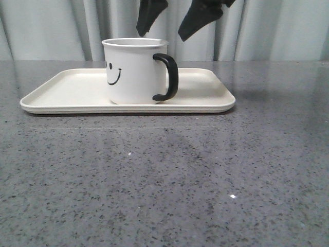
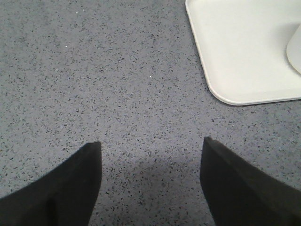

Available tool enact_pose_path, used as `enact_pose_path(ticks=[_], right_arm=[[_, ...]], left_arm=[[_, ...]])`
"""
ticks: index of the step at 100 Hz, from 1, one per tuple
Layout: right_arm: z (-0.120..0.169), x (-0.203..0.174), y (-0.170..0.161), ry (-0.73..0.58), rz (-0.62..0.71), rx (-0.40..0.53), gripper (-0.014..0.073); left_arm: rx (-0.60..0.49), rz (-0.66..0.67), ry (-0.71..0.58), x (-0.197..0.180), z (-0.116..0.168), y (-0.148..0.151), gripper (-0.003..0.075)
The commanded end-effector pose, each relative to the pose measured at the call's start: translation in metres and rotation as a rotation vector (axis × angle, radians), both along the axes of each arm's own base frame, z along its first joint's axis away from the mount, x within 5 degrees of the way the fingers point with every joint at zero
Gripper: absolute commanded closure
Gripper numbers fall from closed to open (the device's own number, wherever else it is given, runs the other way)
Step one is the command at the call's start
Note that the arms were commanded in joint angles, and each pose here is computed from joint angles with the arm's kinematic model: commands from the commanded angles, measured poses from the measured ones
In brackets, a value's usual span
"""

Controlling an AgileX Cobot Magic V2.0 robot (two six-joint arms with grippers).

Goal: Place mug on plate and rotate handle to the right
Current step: 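Lower the right gripper and grasp the mug's rim, then lift the mug with the right gripper and rotate it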

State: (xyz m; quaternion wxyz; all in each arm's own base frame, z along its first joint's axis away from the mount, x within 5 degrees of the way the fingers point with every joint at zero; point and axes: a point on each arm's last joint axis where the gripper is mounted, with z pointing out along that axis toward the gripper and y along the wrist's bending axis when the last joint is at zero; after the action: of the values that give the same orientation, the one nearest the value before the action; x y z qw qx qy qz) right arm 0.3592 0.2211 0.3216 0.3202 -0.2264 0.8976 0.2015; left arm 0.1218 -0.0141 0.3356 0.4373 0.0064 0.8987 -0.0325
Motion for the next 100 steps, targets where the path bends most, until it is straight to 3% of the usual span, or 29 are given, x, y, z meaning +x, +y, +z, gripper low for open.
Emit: enact_pose_path(ticks=[1,20,43,53,79,100], right_arm=[[0.028,-0.002,-0.001,-0.085,-0.020,0.064,-0.0008],[0.014,0.004,0.003,-0.046,-0.032,0.056,0.0006],[0.014,0.002,0.008,-0.051,-0.021,0.061,0.0131],[0.014,0.000,0.011,-0.052,-0.013,0.061,0.0240],[0.015,0.000,0.013,-0.070,-0.015,0.071,0.0664],[0.020,-0.001,0.013,-0.069,0.017,0.049,0.0656]], left_arm=[[-0.014,0.000,-0.093,0.003,0.013,0.000,0.0281],[-0.014,0.000,-0.093,0.003,0.013,0.000,0.0281],[-0.014,0.000,-0.093,0.003,0.013,0.000,0.0281],[-0.014,0.000,-0.093,0.003,0.013,0.000,0.0281],[-0.014,0.000,-0.093,0.003,0.013,0.000,0.0281],[-0.014,0.000,-0.089,0.003,0.013,0.000,0.0281]])
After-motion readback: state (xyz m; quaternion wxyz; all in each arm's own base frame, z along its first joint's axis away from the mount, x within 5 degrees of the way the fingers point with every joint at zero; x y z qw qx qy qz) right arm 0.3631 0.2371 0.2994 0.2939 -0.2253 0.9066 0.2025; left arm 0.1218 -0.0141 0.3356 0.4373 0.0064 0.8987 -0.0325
